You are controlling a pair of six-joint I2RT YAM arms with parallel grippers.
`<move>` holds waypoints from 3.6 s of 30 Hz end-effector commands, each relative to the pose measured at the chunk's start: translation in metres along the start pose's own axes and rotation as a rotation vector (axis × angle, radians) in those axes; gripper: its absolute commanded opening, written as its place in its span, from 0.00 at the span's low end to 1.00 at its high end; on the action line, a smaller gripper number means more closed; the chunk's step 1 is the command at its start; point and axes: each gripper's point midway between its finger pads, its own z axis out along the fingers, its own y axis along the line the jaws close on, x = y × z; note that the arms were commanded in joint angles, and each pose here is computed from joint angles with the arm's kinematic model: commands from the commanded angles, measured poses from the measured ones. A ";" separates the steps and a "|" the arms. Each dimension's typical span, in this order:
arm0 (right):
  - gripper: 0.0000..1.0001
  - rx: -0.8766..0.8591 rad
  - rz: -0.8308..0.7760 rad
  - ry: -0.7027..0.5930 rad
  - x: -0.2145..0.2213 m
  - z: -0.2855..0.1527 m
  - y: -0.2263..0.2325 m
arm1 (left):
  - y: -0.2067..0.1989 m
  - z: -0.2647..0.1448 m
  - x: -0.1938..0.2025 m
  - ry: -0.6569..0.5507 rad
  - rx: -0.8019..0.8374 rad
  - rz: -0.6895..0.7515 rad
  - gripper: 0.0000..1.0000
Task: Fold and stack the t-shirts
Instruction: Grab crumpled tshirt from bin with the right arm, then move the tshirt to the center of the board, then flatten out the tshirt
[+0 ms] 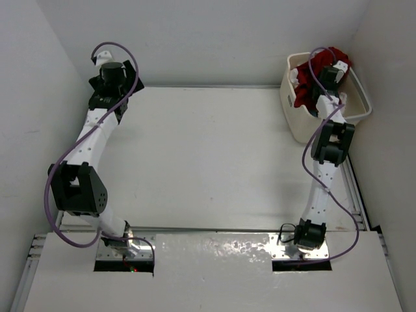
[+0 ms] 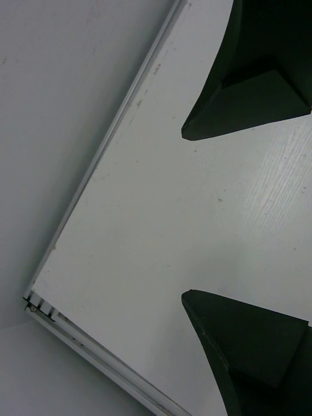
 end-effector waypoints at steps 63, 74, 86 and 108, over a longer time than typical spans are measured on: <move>0.99 -0.587 -0.504 0.167 0.093 -0.400 0.133 | 0.079 -0.110 0.110 0.253 -0.142 -0.233 1.00; 0.99 -1.148 -0.842 0.313 0.240 -0.514 0.188 | 0.074 -0.085 0.183 0.372 -0.045 -0.251 1.00; 0.99 -1.104 -0.971 0.318 0.332 -0.558 0.305 | 0.103 -0.025 0.241 0.465 -0.240 -0.318 0.86; 0.00 -0.753 -0.846 0.114 0.280 -0.520 0.274 | 0.070 -0.003 0.216 0.390 -0.078 -0.353 0.00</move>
